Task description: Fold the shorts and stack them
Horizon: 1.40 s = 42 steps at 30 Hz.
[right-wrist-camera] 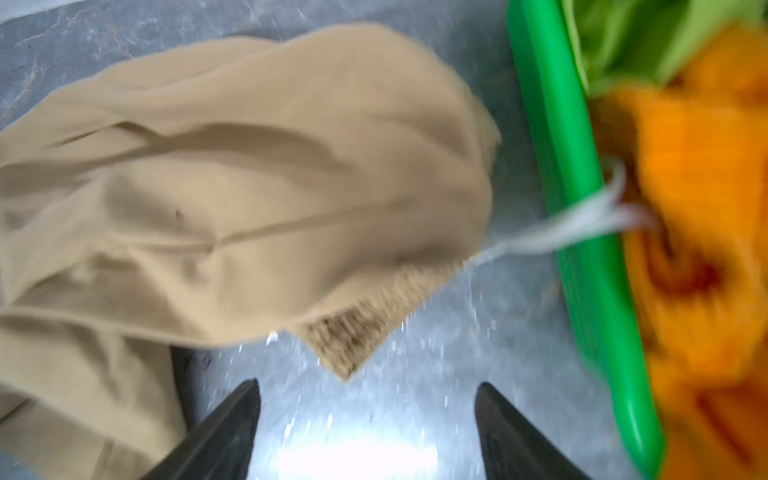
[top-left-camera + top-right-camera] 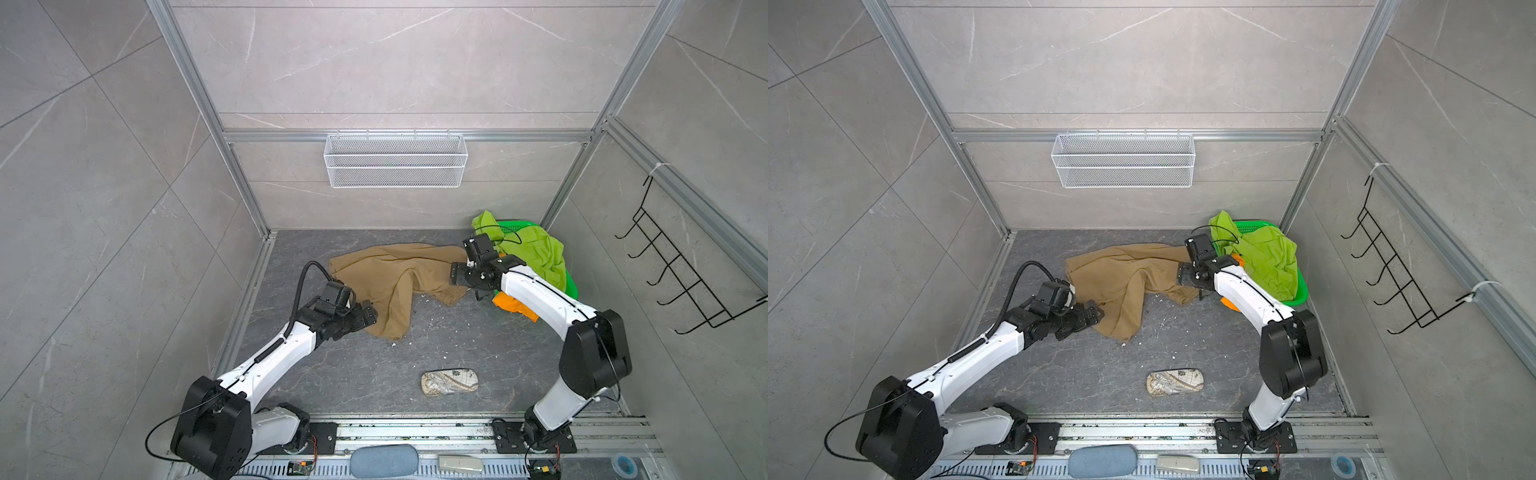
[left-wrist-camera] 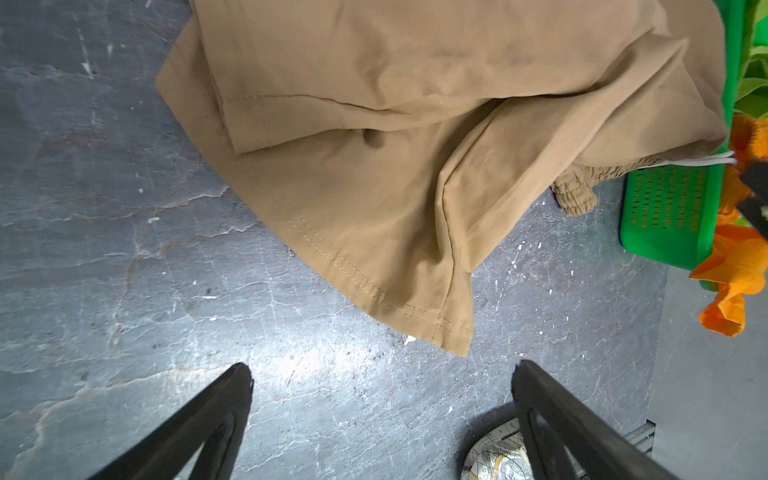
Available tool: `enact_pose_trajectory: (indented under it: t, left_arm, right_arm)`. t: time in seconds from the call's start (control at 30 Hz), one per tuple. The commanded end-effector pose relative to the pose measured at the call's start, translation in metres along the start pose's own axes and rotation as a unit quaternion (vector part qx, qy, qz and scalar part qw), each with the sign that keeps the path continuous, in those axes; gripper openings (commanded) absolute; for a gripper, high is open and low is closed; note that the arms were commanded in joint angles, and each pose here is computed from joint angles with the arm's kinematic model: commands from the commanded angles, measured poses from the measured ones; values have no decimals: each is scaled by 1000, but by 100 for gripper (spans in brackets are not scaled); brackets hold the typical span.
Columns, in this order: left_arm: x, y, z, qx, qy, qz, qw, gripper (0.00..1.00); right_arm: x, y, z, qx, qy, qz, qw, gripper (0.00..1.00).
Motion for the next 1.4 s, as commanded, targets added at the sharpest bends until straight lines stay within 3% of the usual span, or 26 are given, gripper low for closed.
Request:
enact_pose_trajectory:
  t: [0.0, 0.17, 0.53, 0.63, 0.77, 0.87, 1.13, 1.27, 1.37]
  left_arm:
    - [20, -22, 3, -30, -14, -19, 999, 100]
    - [24, -30, -5, -41, -3, -17, 999, 100]
    - [10, -23, 1, -42, 10, -25, 999, 100]
    - [6, -24, -4, -47, 23, -28, 998, 100]
    - [-1, -27, -15, -40, 44, -52, 997, 100]
    - [-10, -34, -27, -24, 63, -83, 994, 100]
    - [-28, -57, -65, 43, 90, -180, 979, 100]
    - [-26, -56, -82, 67, 96, -202, 972, 100]
    - [-31, -59, -93, 66, 111, -210, 969, 92]
  right_arm:
    - [-38, 0, -5, 33, 34, -42, 998, 89]
    - [-70, 12, -41, 83, 79, -90, 989, 84]
    - [-60, 27, -103, 82, 85, -103, 988, 73]
    - [-59, 28, -113, 76, 86, -104, 988, 60]
    - [-55, 25, -113, 64, 76, -101, 990, 25]
    - [-49, 21, -102, 55, 66, -90, 992, 10]
    - [-46, 12, -75, 39, 53, -62, 996, 6]
    - [-48, 8, -70, 39, 52, -62, 996, 6]
    - [-48, 6, -68, 37, 52, -60, 996, 5]
Point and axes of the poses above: each gripper's point midway between its finger pads, its own z axis back along the fingers, its own y axis along the line the jaws close on, x = y × z, the point moved 2 cm from there along z, back along the fingers, and after that the axes turned 2 degrees about -z, right-handed, at the moved point
